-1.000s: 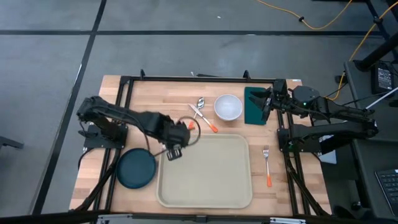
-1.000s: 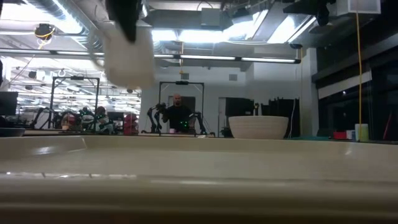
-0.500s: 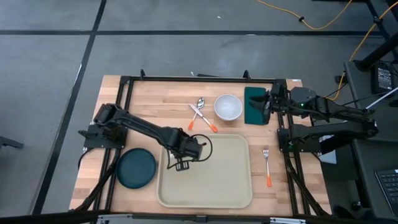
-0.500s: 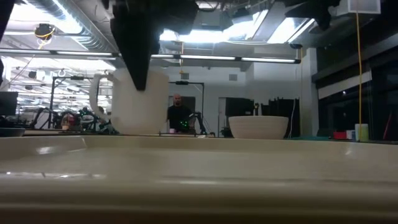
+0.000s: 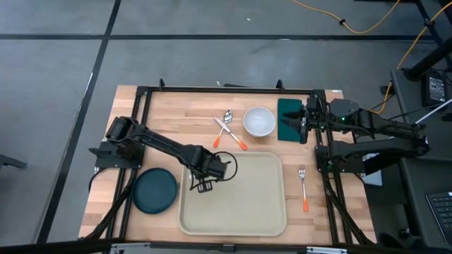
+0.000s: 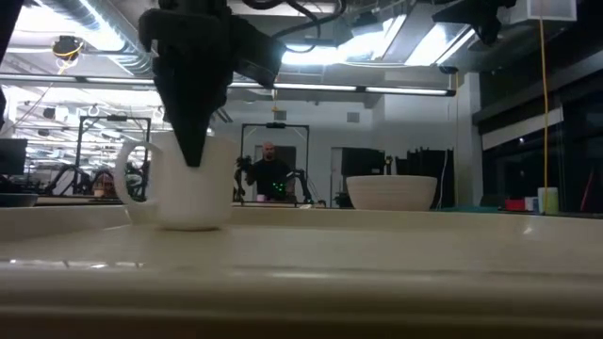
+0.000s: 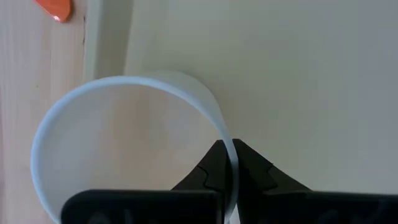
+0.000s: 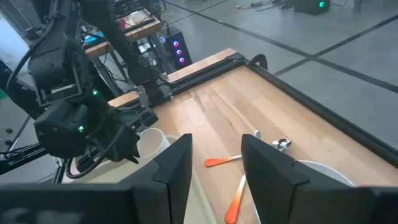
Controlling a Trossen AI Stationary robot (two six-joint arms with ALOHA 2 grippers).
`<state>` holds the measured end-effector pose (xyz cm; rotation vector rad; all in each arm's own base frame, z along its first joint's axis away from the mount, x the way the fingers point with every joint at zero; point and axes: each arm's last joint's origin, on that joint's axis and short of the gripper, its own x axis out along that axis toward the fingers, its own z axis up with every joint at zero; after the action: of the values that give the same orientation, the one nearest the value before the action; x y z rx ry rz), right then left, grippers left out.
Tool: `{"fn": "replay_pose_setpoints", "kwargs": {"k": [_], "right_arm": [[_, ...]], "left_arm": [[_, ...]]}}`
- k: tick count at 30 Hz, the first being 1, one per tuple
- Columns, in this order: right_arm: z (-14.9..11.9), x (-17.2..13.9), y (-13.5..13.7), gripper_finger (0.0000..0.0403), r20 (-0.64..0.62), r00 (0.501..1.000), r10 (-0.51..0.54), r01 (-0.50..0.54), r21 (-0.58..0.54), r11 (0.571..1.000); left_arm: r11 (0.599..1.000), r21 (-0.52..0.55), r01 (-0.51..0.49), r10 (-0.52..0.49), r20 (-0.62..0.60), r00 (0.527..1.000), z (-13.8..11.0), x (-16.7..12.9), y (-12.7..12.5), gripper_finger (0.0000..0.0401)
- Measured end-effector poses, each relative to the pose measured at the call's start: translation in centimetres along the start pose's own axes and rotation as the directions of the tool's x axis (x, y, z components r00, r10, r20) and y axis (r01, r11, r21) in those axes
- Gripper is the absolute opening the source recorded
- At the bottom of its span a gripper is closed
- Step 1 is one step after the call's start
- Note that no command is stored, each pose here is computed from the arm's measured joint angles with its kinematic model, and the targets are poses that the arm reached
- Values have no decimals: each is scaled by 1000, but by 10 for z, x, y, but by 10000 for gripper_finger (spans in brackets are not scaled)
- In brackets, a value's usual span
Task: Set up tray
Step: Put the white cup on the top left of the light brown serving tray, then put the black plate on the light brown serving tray to the bottom of the white cup
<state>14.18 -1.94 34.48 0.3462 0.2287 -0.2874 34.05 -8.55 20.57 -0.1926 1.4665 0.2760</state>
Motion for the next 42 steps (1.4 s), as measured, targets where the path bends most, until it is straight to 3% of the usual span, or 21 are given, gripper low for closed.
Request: {"fn": "replay_pose_setpoints", "kwargs": {"k": [9, 19, 23, 27, 34, 42], "right_arm": [[0, 0, 0, 145, -5, 1000, 13, -13, -17, 1000], [0, 0, 1, 145, -9, 1000, 22, -22, -30, 999], [0, 0, 1, 145, -9, 1000, 22, -22, -48, 999], [-1, 0, 0, 145, -14, 1000, 19, -20, -51, 998], [-1, 0, 0, 145, -17, 1000, 18, -19, -51, 998], [-1, 0, 0, 145, -16, 1000, 18, -19, -52, 998]], "left_arm": [[999, -53, -2, 2, -3, 1000, 4, 6, 3, 29], [994, -106, 19, -20, -13, 1000, 1, -1, 4, 109], [991, -134, 20, -17, 24, 1000, -2, -19, 8, 143], [982, -183, 37, -23, 76, 997, -6, -58, 16, 165], [959, -276, 67, -43, 93, 995, -47, -117, 5, 170], [924, -379, 56, -58, 5, 998, -105, -115, -55, 170]]}}
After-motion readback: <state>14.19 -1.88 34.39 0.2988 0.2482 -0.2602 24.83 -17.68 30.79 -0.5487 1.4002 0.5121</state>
